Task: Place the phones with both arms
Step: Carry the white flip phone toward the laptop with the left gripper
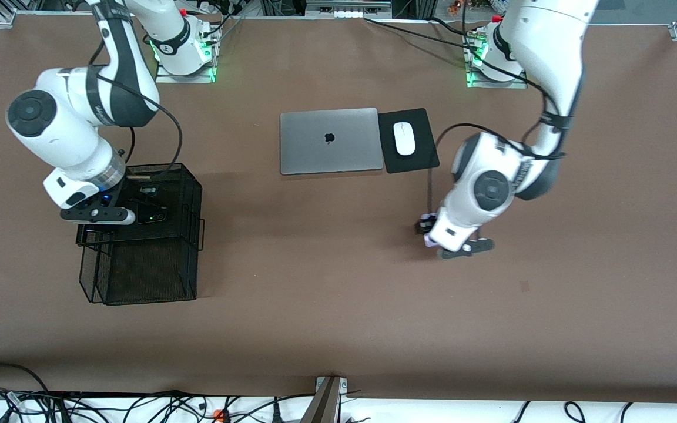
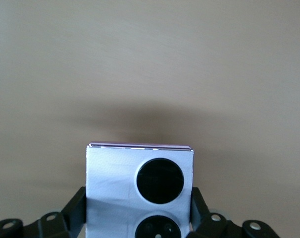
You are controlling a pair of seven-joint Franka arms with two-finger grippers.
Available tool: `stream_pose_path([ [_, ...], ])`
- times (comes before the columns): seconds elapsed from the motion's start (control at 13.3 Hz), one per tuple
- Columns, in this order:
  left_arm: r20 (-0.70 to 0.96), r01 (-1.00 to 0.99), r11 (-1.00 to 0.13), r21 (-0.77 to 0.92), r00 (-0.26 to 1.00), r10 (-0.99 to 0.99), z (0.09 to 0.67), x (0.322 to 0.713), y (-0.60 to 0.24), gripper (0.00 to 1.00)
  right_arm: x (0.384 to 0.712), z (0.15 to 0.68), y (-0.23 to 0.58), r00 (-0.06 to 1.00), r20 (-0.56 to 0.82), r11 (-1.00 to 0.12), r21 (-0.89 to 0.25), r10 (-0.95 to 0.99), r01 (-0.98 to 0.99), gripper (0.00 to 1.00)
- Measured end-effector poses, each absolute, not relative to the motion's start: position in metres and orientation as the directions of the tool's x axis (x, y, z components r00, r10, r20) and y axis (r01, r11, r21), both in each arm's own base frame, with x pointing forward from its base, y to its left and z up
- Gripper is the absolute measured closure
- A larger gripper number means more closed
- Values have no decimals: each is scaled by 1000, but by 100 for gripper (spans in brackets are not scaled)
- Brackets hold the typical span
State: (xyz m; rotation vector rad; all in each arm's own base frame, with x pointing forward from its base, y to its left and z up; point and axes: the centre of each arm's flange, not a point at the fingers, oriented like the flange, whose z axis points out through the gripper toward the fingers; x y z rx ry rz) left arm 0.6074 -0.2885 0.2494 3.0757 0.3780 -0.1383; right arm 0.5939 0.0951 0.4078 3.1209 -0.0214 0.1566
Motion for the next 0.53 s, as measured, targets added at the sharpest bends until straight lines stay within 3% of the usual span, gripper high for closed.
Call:
stream_pose_path([
  [0.53,-21,145,-987,70,989,144,210,616,-417,16,596,417,95,997,82,-1000,16,-15,-17,0],
])
